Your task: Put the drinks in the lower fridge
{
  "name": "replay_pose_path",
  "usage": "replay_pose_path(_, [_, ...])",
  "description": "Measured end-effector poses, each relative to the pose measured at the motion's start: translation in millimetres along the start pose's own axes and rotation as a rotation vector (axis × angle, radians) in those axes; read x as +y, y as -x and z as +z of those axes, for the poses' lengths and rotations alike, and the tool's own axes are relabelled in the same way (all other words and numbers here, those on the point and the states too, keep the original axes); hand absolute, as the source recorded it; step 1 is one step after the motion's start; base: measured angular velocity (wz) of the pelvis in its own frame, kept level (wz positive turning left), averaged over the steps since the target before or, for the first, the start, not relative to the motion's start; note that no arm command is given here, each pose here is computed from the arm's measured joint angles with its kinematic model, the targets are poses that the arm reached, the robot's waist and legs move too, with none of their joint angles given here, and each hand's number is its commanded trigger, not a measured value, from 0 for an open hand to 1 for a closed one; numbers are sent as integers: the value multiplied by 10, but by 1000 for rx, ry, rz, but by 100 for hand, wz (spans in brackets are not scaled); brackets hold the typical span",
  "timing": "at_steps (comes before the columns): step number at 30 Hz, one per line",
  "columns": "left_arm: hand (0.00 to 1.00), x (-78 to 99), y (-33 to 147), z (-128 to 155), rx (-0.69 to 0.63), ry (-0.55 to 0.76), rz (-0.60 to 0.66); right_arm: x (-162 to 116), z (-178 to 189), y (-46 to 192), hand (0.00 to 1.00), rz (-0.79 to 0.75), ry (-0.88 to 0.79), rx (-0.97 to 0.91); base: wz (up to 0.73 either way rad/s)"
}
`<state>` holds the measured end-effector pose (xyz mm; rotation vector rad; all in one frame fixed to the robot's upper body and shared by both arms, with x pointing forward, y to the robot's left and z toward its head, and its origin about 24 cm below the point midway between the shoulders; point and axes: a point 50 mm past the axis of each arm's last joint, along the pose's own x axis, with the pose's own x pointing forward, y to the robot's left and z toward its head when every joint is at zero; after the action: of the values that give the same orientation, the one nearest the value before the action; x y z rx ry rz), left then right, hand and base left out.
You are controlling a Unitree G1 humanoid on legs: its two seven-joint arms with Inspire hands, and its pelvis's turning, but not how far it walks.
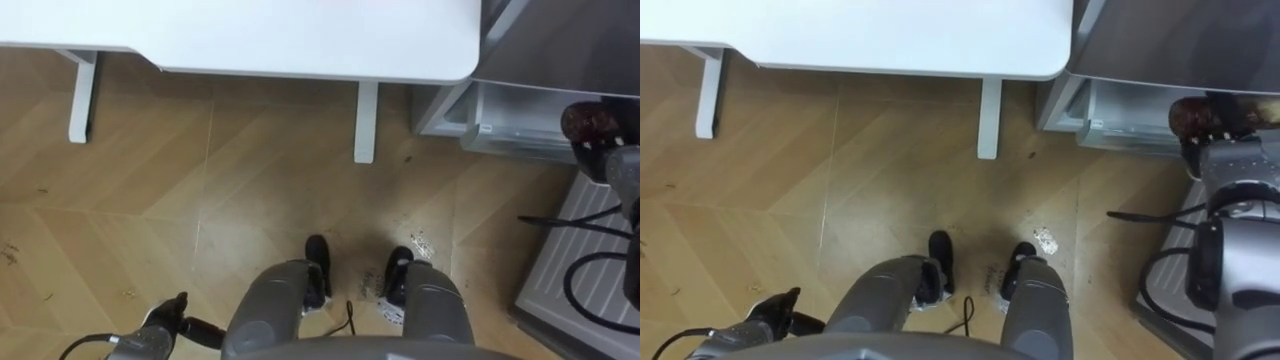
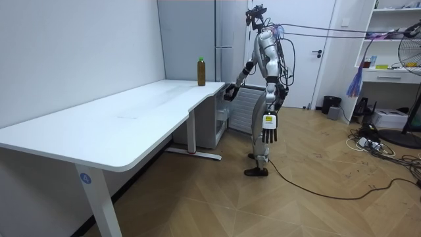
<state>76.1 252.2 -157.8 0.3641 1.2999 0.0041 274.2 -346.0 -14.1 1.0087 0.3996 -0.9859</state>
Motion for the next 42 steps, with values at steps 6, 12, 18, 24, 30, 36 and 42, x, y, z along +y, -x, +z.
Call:
replay_pose_path(6, [0, 10, 0, 6, -1, -1, 6, 13, -13, 0, 0, 27, 14, 1, 0])
replay_pose_path(12, [0, 20, 2, -10, 2, 19, 19, 26, -22, 1, 0, 50, 21, 4, -5])
replay_pose_path(18, [0, 31, 3, 7, -8, 17, 24, 8, -34, -3, 0, 91, 39, 6, -7])
replay_pose_path(24, [0, 22, 12, -70, 14, 16, 20, -140, -55, -22, 0, 92, 118, 13, 7])
replay_pose_path(30, [0, 51, 25, -158, 40, 38, 23, -541, -80, -40, 0, 72, 323, 47, 17])
replay_pose_path(36, [0, 84, 36, -217, 57, 64, 21, -1101, -120, 4, 0, 47, 475, 138, 13])
replay_pose_path(42, [0, 168, 67, -337, 81, 89, 38, -1805, -231, 176, 0, -50, 538, 296, 20])
